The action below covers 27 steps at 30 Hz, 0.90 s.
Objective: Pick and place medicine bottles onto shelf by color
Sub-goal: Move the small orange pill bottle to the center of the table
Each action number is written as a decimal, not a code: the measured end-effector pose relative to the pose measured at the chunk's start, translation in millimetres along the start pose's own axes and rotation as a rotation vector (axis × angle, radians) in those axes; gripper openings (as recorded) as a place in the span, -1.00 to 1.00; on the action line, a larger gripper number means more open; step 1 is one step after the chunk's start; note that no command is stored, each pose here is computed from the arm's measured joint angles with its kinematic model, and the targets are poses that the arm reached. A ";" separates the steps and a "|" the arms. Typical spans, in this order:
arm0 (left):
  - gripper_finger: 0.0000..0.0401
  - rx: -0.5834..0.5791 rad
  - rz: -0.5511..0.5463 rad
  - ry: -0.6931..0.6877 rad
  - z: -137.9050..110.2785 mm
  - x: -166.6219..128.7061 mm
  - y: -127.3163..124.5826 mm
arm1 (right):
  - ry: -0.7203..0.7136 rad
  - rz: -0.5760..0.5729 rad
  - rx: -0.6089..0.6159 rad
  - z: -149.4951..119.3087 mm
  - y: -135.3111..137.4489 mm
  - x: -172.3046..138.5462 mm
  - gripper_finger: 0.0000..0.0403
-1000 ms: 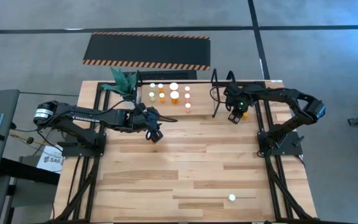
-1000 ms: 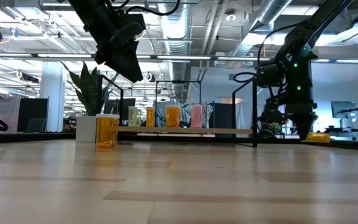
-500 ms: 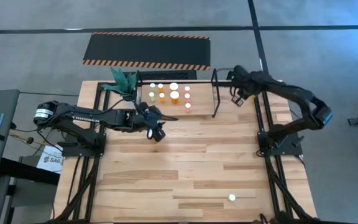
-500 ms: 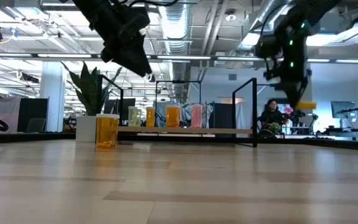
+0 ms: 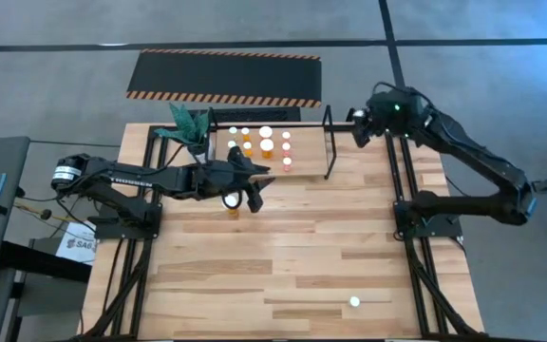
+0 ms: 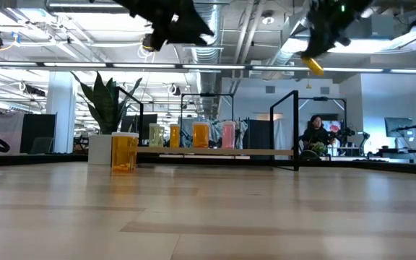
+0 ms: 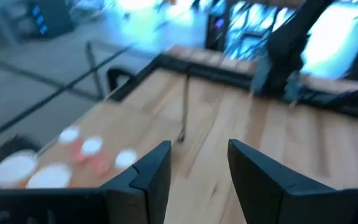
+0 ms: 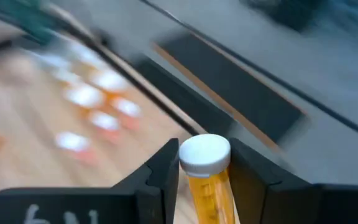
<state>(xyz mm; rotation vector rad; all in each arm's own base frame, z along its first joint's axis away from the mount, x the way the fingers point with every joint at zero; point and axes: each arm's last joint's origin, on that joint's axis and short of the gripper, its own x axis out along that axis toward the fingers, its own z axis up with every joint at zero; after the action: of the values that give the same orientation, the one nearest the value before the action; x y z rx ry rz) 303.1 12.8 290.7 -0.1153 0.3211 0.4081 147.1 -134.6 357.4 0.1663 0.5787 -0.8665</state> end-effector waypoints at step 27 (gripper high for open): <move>-0.19 0.214 -0.195 -0.465 25.0 -21.9 -58.4 | -0.599 0.850 -0.290 18.3 183.6 -54.7 -0.35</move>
<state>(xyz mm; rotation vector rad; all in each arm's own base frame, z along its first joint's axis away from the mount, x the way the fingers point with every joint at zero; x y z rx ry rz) 315.0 -44.2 324.1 0.1572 -0.1062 0.1961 266.2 13.9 385.7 -0.1150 0.0313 0.0211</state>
